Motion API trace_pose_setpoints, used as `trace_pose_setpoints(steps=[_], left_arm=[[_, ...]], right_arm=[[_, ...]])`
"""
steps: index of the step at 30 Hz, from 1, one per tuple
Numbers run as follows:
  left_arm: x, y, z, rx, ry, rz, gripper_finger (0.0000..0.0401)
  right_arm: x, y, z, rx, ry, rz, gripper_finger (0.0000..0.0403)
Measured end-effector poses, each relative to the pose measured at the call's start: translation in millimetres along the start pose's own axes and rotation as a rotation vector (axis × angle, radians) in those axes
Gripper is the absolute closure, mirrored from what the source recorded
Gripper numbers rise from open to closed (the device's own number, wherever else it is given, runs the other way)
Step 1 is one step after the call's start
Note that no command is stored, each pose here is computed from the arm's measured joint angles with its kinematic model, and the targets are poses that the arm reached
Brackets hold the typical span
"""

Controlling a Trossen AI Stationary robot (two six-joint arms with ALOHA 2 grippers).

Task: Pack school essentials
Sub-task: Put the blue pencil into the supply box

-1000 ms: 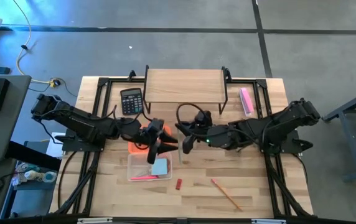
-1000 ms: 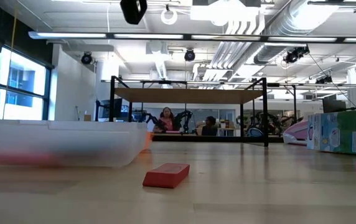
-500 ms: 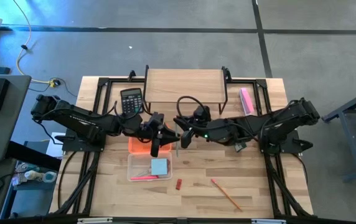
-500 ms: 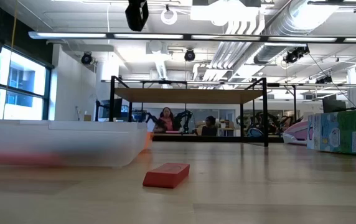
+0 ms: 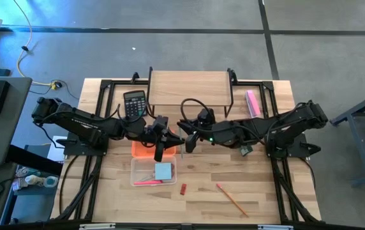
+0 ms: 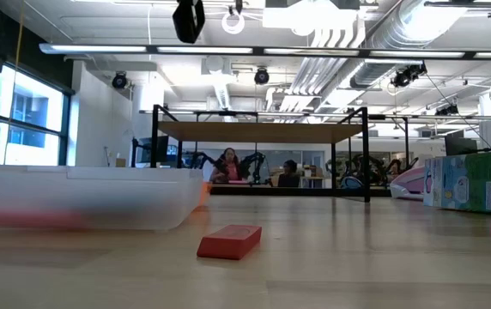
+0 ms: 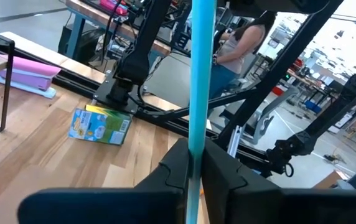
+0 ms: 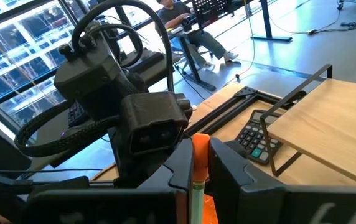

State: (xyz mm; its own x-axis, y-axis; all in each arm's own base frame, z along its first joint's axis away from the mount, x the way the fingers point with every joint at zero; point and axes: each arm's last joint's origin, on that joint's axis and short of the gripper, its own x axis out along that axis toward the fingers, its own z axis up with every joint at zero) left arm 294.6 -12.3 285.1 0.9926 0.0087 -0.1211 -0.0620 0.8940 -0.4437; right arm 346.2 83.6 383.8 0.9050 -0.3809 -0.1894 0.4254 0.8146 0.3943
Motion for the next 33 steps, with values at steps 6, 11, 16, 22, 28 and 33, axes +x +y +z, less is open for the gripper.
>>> trace_pose_setpoints(steps=[6,11,16,22,28,33], left_arm=[[0.0,0.3,-1.1,0.005,0.011,0.004,0.0381],[-0.2,1.1,-4.1,0.008,0.049,-0.002,0.0386],[-1.4,4.4,-14.8,0.016,0.156,0.042,0.0382],[-4.4,-1.9,-25.9,0.037,0.312,0.015,0.0384],[-13.6,-16.5,-27.1,0.108,0.559,0.035,0.0384],[-26.6,-23.1,-28.5,0.079,0.747,0.115,0.0384]], right_arm=[[0.0,0.5,-1.0,-0.030,0.022,0.026,0.0344],[-2.7,-0.1,1.9,-0.026,0.019,0.030,0.0273],[-18.0,-4.4,17.1,-0.012,0.008,0.049,0.0229],[-35.2,-13.0,28.8,-0.025,0.032,0.041,0.0218],[-40.4,-19.9,28.1,-0.046,0.076,0.003,0.0217],[-38.1,-25.1,27.2,-0.066,0.098,-0.026,0.0217]])
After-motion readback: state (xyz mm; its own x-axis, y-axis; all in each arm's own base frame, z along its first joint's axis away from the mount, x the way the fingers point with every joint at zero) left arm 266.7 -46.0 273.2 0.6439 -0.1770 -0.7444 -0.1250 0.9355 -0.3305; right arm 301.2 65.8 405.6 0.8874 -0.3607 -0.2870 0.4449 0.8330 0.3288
